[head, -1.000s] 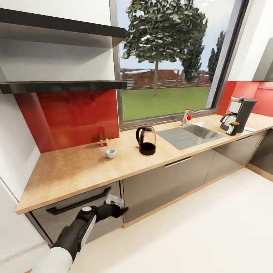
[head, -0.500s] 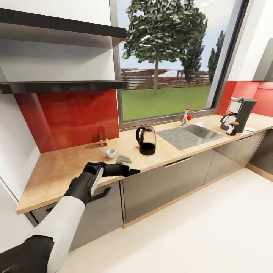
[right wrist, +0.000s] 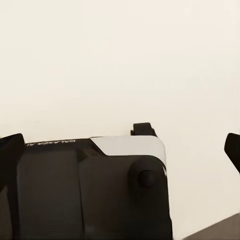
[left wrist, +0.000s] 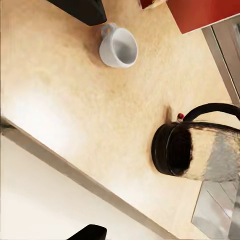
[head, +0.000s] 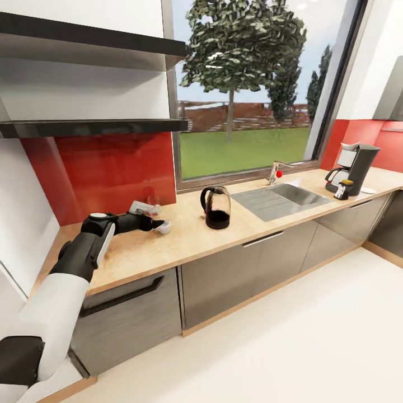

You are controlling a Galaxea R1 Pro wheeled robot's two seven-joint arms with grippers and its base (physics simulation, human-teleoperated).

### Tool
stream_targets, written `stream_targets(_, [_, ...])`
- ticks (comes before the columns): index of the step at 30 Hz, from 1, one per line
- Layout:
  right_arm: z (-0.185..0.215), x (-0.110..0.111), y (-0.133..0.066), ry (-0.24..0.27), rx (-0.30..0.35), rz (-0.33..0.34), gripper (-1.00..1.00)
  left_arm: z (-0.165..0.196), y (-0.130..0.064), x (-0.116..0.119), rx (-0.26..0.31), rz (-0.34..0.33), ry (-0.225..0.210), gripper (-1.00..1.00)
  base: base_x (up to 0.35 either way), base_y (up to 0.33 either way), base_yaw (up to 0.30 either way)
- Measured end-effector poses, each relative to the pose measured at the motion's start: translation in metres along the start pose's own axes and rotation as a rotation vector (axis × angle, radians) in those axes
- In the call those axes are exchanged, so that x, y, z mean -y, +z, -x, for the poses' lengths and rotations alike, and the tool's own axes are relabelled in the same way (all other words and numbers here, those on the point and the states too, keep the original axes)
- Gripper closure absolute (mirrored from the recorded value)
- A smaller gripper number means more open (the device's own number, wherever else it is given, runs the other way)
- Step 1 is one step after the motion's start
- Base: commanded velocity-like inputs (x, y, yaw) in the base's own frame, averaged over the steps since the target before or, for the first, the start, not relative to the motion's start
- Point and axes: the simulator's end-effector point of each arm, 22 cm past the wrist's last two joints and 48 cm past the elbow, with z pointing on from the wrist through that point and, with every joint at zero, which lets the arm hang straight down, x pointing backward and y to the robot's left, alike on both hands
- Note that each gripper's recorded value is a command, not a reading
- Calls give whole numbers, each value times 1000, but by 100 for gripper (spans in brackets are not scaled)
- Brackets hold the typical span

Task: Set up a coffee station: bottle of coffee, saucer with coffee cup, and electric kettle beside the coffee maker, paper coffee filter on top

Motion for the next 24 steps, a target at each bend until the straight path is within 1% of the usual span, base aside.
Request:
stream_targets(1, [-1,-1,0,1,-5,1,-100,-2,-3,-8,-4,13,3,-100,0,0,0])
stream_targets(3, [-4,-6,0,1,-15,7,-100,-3,-5,-12,-4,19,4,-100,0,0,0])
stream_targets(6, [-8,-7,0,3,-18,10,-100,-3,-6,-13,-2,20,3,-100,85,33,0])
stream_targets(12, [-19,-8,0,5,-31,12,-100,-5,-2,-5,-4,10,-2,-100,229,166,-27])
stream_targets(22, [-21,-7,0,5,-33,12,-100,-9,-1,-4,-10,9,-8,-100,316,110,-240])
stream_targets(24, [-21,-7,0,5,-32,11,-100,-7,0,-4,2,7,-1,-100,333,64,-175])
